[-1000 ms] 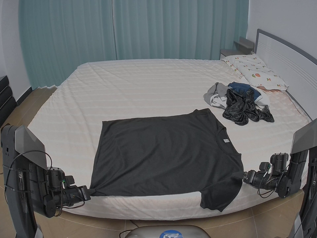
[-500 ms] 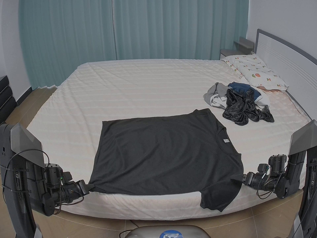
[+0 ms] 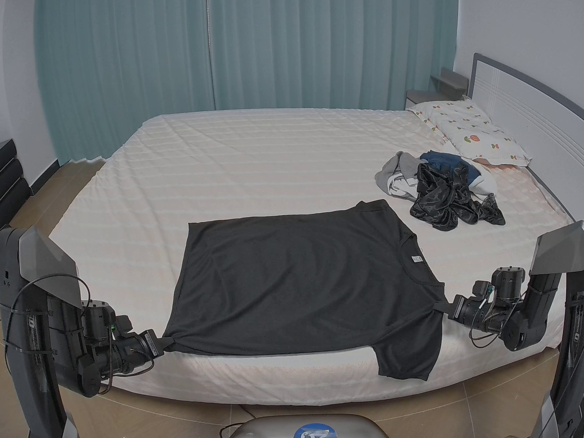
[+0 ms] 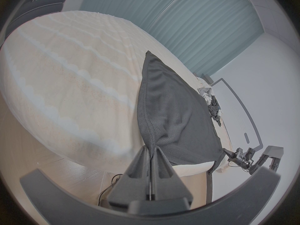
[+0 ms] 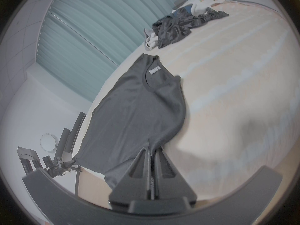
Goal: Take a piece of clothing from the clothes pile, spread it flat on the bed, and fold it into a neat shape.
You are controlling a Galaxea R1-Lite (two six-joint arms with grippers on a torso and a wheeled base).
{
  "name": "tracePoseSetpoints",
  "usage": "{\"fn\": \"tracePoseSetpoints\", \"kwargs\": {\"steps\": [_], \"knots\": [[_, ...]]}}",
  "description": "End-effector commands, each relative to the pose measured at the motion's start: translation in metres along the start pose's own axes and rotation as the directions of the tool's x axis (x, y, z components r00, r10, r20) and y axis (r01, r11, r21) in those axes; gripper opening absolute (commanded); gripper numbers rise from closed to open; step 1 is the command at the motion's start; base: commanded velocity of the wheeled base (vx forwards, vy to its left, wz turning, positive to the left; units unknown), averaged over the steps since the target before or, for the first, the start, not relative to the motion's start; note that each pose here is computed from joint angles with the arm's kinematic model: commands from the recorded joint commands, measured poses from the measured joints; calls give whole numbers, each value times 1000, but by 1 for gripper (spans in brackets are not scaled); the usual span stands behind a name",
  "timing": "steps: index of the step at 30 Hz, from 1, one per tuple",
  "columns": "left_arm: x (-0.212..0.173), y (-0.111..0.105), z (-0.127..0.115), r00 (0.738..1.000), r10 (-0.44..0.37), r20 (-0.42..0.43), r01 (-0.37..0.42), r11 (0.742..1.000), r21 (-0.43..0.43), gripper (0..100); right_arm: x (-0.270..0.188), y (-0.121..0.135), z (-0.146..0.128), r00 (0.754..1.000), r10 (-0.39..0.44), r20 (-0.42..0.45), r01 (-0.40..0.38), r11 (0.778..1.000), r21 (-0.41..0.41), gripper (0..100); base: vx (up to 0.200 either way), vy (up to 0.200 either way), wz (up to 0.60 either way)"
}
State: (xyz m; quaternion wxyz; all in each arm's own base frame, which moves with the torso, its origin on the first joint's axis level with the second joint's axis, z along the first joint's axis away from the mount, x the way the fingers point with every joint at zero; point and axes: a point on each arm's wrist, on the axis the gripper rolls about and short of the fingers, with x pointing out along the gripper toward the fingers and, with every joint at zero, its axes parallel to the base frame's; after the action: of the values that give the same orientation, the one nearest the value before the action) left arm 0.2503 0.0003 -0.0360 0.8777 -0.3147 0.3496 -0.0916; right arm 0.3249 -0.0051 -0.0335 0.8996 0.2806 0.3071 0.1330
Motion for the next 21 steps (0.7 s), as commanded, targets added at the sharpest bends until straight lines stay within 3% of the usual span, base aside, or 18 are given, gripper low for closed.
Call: {"fn": "tracePoseSetpoints", "kwargs": {"steps": [1, 7, 8, 21], "knots": [[0, 0, 1, 1000, -6, 12, 6, 1000, 2, 0, 10, 4, 13, 1000, 17, 23, -17, 1000, -18, 0, 0, 0, 0], [2, -1, 4, 1000, -12, 24, 13, 1000, -28, 0, 26, 3, 16, 1000, 5, 29, -5, 1000, -28, 0, 0, 0, 0], [2, -1, 4, 1000, -12, 24, 13, 1000, -28, 0, 27, 3, 16, 1000, 3, 28, -3, 1000, -29, 100, 0, 0, 0], [2, 0, 3, 1000, -12, 21, 13, 999, -29, 0, -8, -2, 22, 998, -25, 57, 25, 1000, 6, 100, 0, 0, 0]]}}
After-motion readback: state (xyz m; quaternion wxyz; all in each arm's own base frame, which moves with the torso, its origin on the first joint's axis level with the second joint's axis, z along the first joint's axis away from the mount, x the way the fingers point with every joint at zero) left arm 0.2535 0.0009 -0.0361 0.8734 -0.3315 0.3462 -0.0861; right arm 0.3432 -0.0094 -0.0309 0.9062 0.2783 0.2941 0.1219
